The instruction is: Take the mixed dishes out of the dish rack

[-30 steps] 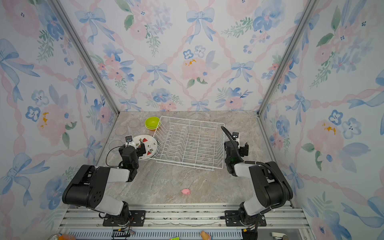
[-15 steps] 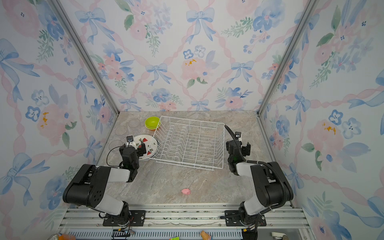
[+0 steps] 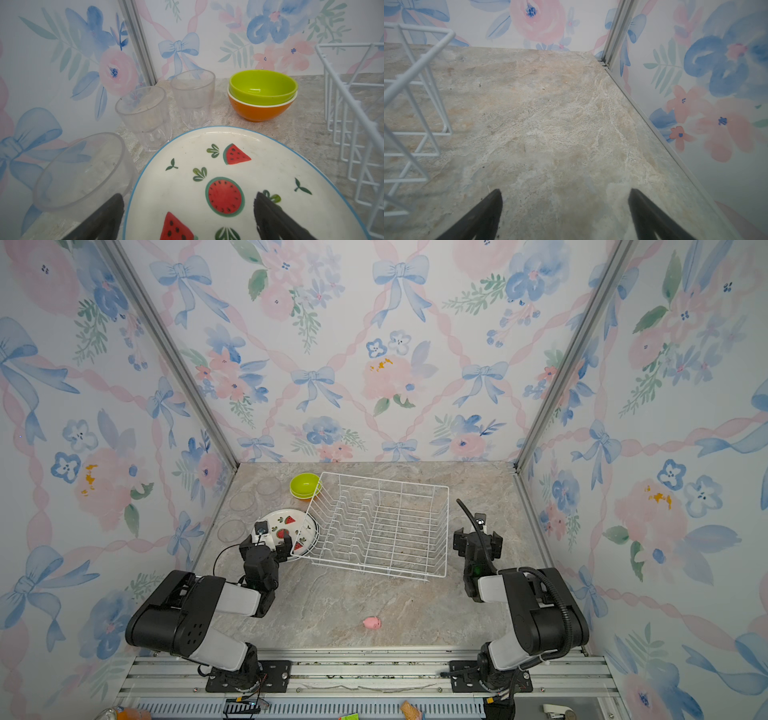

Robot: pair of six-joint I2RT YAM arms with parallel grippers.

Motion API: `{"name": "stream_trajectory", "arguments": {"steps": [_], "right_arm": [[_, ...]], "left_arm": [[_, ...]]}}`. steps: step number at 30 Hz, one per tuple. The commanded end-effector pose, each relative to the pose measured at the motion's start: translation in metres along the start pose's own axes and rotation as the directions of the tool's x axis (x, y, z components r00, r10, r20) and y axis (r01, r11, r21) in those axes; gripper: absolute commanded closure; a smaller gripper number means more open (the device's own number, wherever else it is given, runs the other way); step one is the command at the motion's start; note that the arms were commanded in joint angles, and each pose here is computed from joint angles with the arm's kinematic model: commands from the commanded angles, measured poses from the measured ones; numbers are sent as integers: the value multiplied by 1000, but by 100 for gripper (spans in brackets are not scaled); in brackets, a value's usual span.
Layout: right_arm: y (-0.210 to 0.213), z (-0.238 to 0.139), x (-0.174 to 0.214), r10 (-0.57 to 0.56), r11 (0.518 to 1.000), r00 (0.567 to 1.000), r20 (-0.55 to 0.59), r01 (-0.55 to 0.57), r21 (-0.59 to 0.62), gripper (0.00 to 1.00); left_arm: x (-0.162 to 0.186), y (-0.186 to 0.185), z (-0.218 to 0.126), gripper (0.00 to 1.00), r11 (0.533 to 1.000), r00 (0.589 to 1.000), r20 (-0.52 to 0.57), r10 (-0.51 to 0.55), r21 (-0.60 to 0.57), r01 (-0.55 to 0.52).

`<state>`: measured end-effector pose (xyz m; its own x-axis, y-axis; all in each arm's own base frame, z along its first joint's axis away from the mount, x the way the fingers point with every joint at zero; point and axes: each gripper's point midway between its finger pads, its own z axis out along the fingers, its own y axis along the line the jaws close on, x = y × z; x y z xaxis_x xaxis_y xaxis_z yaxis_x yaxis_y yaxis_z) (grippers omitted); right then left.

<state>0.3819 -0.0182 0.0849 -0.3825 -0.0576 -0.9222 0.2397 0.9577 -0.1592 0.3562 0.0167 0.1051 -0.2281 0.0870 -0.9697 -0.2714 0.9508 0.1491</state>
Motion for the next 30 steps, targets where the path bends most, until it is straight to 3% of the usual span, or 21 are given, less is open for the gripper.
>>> {"name": "stream_trajectory", "arguments": {"steps": [1, 9, 11, 13, 30], "right_arm": [[3, 1, -19, 44, 999, 996, 80, -42, -32, 3], [3, 1, -20, 46, 999, 995, 86, -44, -29, 3], [3, 1, -20, 46, 999, 995, 86, -44, -29, 3], [3, 1, -20, 47, 999, 995, 86, -44, -29, 3], [3, 1, -20, 47, 999, 995, 84, -44, -31, 3]], "left_arm": [[-24, 4, -8, 2, 1000, 994, 108, -25, -6, 26], [-14, -1, 7, 2, 998, 995, 95, -35, 63, 29], [-5, -1, 13, 2, 996, 998, 9, -56, 74, 55], [-10, -1, 12, 2, 996, 997, 51, -51, 75, 47], [-8, -4, 13, 2, 994, 998, 35, -51, 100, 47]]}}
